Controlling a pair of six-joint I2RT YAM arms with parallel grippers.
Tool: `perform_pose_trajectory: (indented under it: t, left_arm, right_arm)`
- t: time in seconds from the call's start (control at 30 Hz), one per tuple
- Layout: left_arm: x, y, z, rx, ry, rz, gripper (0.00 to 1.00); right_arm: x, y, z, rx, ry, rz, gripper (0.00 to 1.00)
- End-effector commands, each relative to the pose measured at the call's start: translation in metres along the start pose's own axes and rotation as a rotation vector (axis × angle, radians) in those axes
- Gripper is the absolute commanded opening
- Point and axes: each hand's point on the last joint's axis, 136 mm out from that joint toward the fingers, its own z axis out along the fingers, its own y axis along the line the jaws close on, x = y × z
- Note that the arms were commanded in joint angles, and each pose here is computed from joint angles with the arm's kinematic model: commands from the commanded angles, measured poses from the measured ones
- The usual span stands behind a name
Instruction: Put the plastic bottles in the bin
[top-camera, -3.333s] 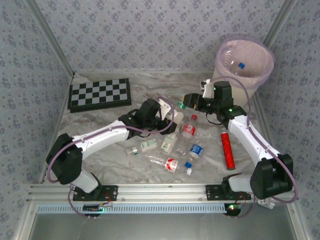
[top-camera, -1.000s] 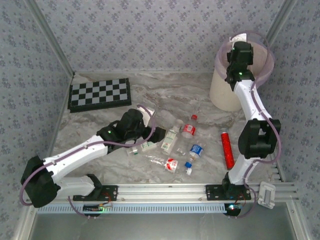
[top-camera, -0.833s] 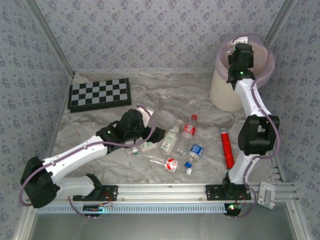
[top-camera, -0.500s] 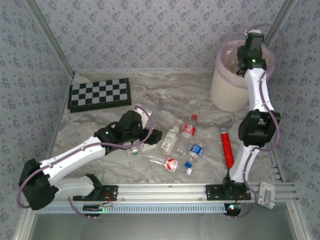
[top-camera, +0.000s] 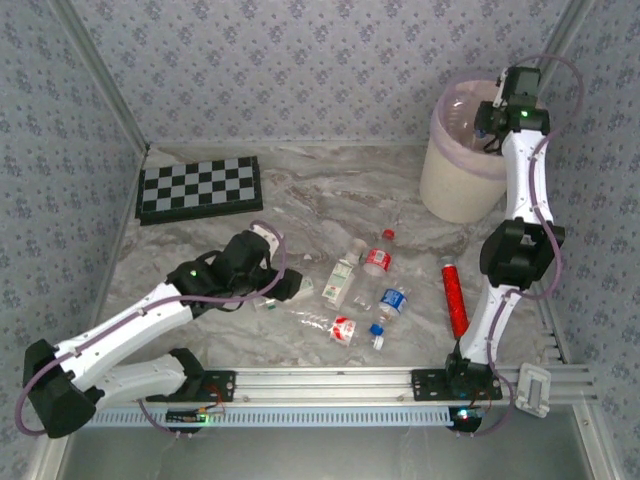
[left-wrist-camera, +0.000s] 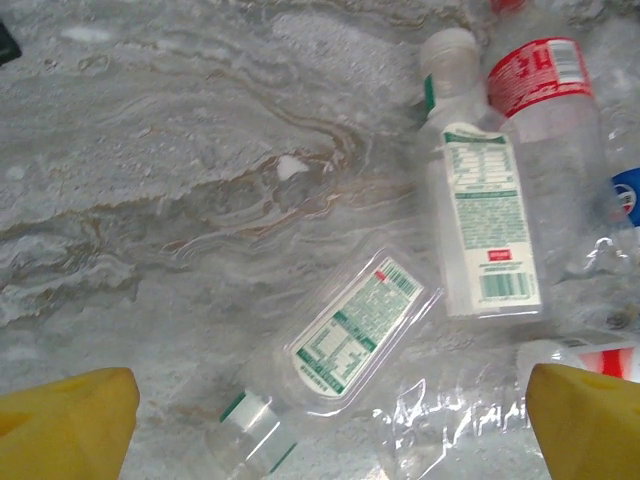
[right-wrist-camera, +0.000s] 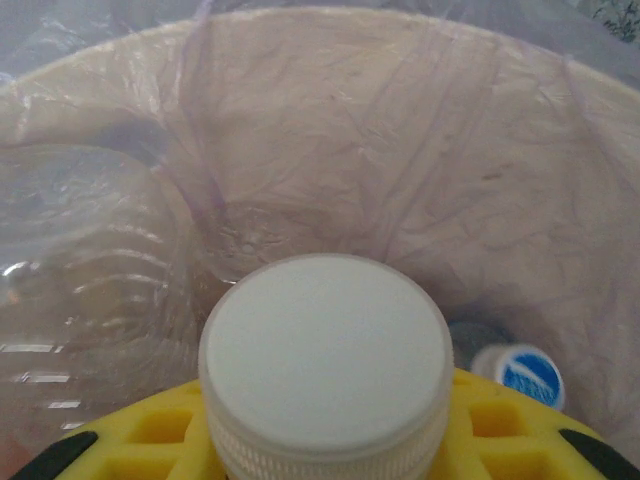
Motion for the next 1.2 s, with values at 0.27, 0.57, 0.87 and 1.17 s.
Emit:
perform_pose_trajectory:
  t: [0.27,0.57,0.87,1.17]
  left_arm:
    - [0.035,0.021,0.019,-0.116,0.157,-0.03,0.99]
    - [0.046,0.008,0.05,-0.047,0.234,0.073,0.99]
    - [0.074,0.018,0.068,-0.094,0.37,0.094,0.99]
    - [0.088,0.037,0.093,-0.188,0.444,0.053,0.96]
  right_arm:
    - [0.007,0.008,-0.046,-0.003,0.068,0.027,0.82]
    - [-0.022,0.012,-0.118,-0.01,-0.062,-0.006,1.0]
    - [-0.02,0.049,-0.187,-0.156,-0.185,-0.007,1.0]
    - [-0.003,0.09,-0.219,-0.29,-0.18,-0.069,1.0]
